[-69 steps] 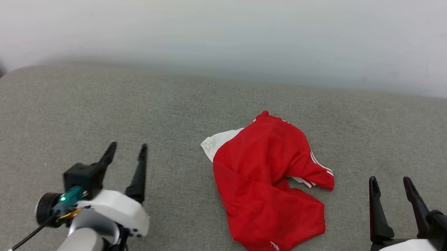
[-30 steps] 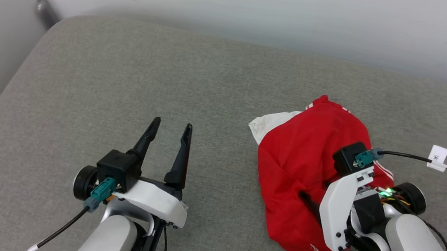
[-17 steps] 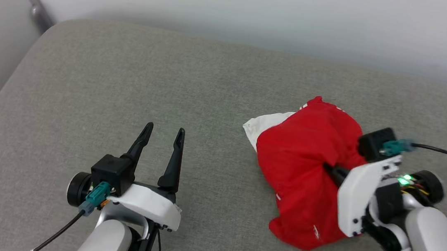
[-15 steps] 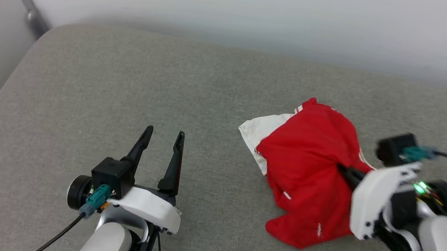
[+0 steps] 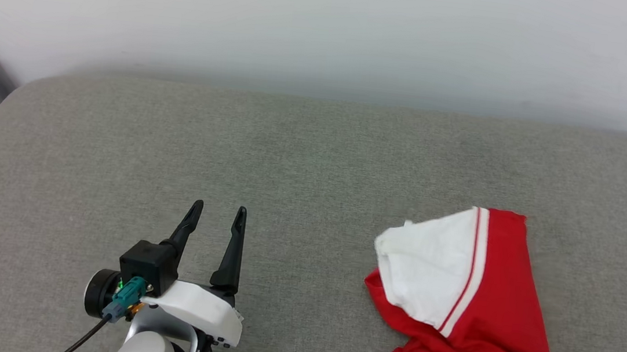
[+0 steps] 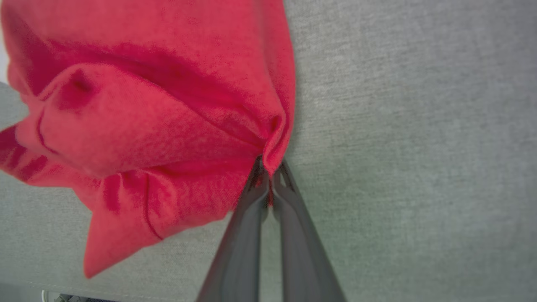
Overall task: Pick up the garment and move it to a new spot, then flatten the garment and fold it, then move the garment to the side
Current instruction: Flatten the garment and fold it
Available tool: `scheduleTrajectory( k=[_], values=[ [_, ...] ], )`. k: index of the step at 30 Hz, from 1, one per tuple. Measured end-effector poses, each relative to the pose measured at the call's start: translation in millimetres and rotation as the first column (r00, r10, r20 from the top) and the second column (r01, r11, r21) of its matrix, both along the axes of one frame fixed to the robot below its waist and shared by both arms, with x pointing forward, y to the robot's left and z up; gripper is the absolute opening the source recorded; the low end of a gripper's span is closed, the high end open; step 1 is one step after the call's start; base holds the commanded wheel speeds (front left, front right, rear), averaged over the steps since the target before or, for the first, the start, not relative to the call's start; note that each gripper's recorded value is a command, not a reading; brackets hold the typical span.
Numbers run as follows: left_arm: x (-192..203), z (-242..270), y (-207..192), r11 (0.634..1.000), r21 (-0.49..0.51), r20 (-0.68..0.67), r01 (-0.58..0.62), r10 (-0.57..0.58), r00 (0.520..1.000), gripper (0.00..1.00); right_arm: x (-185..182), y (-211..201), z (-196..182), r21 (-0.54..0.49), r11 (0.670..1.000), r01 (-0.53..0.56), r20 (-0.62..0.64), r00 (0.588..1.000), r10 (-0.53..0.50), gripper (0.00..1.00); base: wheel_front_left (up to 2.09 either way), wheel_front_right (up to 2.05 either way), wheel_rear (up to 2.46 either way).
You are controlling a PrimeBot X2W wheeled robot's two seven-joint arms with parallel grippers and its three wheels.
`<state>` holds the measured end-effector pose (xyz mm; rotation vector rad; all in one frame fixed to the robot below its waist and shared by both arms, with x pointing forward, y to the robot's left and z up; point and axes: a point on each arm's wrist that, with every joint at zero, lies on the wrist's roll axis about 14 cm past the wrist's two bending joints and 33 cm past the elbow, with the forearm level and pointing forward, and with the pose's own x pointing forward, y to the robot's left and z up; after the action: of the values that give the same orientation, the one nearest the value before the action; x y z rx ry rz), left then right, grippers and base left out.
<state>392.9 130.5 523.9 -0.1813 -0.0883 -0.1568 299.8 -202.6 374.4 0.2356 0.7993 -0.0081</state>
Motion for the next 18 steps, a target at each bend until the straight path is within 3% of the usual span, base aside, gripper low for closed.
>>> scheduleTrajectory(
  k=[1,6,12,18],
  values=[
    [1,0,-1,1.0,0.001,-0.002,0.004,-0.004,1.0,1.0,-2,0,-1,-0.003,1.0,0.003,0.004,1.0,-0.003,1.0,0.0,0.0,0.0],
    [1,-3,-3,1.0,0.01,-0.014,0.015,-0.015,1.0,1.0,23,-4,31,-0.016,0.999,0.042,0.227,0.973,-0.038,1.0,0.0,0.0,0.0],
    [-4,-4,-2,1.0,0.01,-0.026,0.012,-0.011,1.0,1.0,43,-13,83,-0.069,0.994,0.082,0.492,0.87,-0.038,1.0,0.0,0.0,0.0],
    [-10,-9,-3,1.0,0.023,-0.053,0.019,-0.017,0.998,1.0,47,-2,119,-0.117,0.991,0.058,0.614,0.789,0.026,1.0,0.0,0.0,0.0]
  ],
)
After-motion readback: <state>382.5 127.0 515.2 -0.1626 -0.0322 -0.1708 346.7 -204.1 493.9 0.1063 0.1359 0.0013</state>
